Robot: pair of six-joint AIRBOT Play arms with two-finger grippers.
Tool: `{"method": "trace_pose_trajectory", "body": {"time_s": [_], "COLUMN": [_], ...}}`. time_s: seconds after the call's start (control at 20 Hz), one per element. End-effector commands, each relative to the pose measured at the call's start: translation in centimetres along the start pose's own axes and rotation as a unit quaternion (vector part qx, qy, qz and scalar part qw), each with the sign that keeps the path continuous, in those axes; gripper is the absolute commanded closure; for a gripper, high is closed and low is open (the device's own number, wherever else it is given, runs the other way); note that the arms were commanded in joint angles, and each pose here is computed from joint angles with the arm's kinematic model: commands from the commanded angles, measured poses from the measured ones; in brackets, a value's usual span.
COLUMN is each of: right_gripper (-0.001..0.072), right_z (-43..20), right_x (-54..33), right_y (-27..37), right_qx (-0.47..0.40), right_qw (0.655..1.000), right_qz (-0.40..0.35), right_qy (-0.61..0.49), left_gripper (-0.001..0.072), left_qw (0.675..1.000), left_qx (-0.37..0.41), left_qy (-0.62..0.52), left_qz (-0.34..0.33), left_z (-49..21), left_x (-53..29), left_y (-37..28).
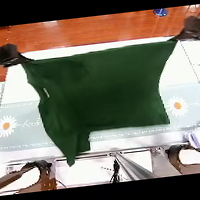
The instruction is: Fold the shirts.
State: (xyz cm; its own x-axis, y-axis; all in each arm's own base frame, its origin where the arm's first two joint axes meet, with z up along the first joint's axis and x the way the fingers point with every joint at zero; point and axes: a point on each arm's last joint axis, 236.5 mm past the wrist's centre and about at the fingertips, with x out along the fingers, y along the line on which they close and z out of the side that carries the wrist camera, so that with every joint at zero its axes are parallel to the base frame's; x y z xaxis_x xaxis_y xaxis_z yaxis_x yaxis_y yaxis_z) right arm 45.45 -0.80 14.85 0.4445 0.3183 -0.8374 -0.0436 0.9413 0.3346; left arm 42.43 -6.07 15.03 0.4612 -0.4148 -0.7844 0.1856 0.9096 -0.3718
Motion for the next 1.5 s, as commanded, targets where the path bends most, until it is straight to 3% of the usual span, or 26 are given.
{"method": "trace_pose_trajectory", "body": {"time_s": [0.0, 0.2, 0.55, 1.05, 1.2, 1.45], "right_gripper": [0.0681, 0.0681, 0.068, 0.068, 0.068, 0.068], "right_z": [5.9, 7.3, 7.0, 0.2, -2.4, -2.8], "right_x": [6.4, 11.7, 17.0, 15.6, 15.4, 15.5], "right_y": [-1.1, -1.8, -4.9, -3.8, -3.9, -5.1], "right_qx": [0.012, 0.022, 0.045, 0.041, 0.05, 0.055], "right_qw": [0.996, 0.995, 0.995, 0.998, 0.993, 0.991], "right_qz": [-0.002, -0.003, -0.016, 0.007, 0.001, -0.023], "right_qy": [-0.086, -0.1, -0.092, 0.052, 0.109, 0.116], "left_gripper": [0.0675, 0.0675, 0.0675, 0.0675, 0.0674, 0.0674], "left_qw": [0.999, 0.997, 0.997, 0.99, 0.986, 0.979], "left_qx": [-0.033, -0.043, 0.024, 0.009, -0.017, -0.057], "left_qy": [-0.035, -0.062, -0.065, 0.14, 0.164, 0.189], "left_qz": [-0.01, 0.0, 0.033, 0.016, 0.033, 0.052], "left_z": [3.2, 4.8, 4.9, -4.2, -5.4, -6.8], "left_x": [6.8, 11.1, 16.9, 15.9, 15.6, 16.3], "left_y": [3.3, 4.7, 4.9, 5.3, 6.1, 6.8]}}
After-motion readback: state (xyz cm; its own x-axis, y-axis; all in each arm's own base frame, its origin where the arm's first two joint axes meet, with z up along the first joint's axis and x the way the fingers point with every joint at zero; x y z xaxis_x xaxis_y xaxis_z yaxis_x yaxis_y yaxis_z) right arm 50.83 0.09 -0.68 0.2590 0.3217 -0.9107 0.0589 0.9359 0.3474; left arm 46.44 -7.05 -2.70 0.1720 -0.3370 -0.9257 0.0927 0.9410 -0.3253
